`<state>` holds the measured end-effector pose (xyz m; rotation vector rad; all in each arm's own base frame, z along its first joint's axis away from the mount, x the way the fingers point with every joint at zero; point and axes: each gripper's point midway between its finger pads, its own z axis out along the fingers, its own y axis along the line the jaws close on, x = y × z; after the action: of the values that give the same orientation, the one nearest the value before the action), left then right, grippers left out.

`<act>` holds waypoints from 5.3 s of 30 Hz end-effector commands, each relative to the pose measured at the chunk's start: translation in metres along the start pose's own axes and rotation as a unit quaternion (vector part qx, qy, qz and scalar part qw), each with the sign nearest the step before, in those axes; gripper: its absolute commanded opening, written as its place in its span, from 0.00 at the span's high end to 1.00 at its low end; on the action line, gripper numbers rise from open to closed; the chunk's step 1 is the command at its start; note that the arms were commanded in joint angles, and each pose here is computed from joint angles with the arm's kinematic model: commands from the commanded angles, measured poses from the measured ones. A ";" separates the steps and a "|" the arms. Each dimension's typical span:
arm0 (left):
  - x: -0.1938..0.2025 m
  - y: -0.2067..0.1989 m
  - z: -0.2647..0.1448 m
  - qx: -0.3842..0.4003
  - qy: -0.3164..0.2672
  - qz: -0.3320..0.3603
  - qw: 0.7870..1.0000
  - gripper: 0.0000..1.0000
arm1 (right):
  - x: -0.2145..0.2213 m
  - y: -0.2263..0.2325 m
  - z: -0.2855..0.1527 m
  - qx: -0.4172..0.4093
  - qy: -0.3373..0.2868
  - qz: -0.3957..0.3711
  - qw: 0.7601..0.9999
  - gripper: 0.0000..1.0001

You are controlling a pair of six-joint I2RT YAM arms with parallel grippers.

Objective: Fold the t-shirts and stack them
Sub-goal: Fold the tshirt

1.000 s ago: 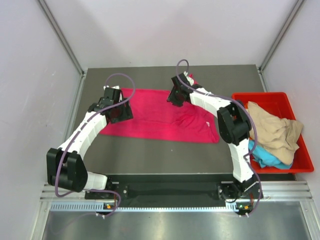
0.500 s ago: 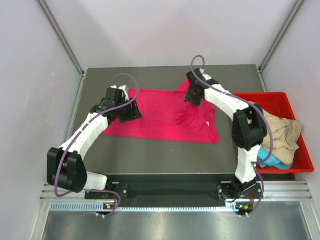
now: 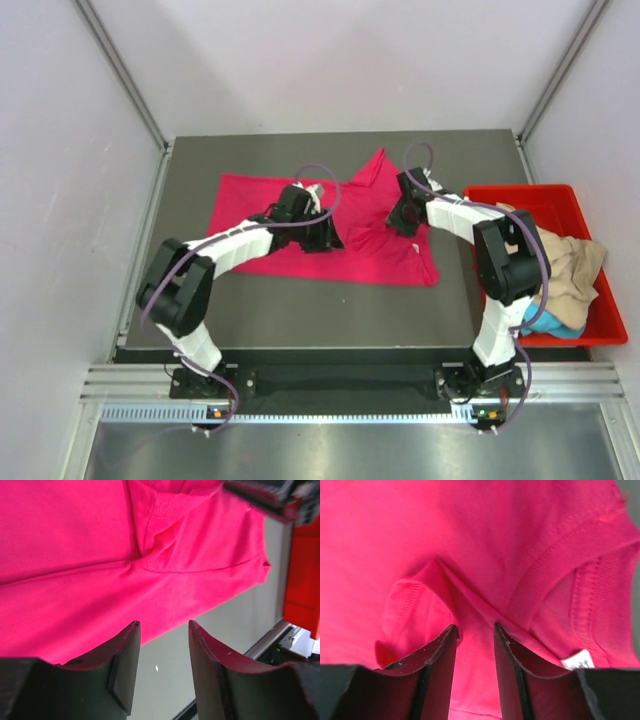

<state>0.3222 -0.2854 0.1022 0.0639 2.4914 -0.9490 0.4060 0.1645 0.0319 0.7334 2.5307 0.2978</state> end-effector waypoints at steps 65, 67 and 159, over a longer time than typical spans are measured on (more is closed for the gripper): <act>-0.055 0.045 0.101 -0.201 -0.034 0.082 0.976 1.00 | -0.070 0.041 0.026 -0.094 -0.057 0.036 0.993 1.00; -0.057 0.047 0.100 -0.210 -0.037 0.075 0.974 1.00 | -0.071 0.041 0.027 -0.091 -0.057 0.034 0.994 1.00; -0.022 0.290 -0.182 -0.400 -0.189 -0.391 0.807 0.58 | 0.052 -0.141 -0.087 0.068 0.001 -0.030 0.997 0.70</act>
<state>0.3159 0.0628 0.0533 -1.3486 2.3158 0.0531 0.2572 0.0761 0.0337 0.7183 2.6232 0.1181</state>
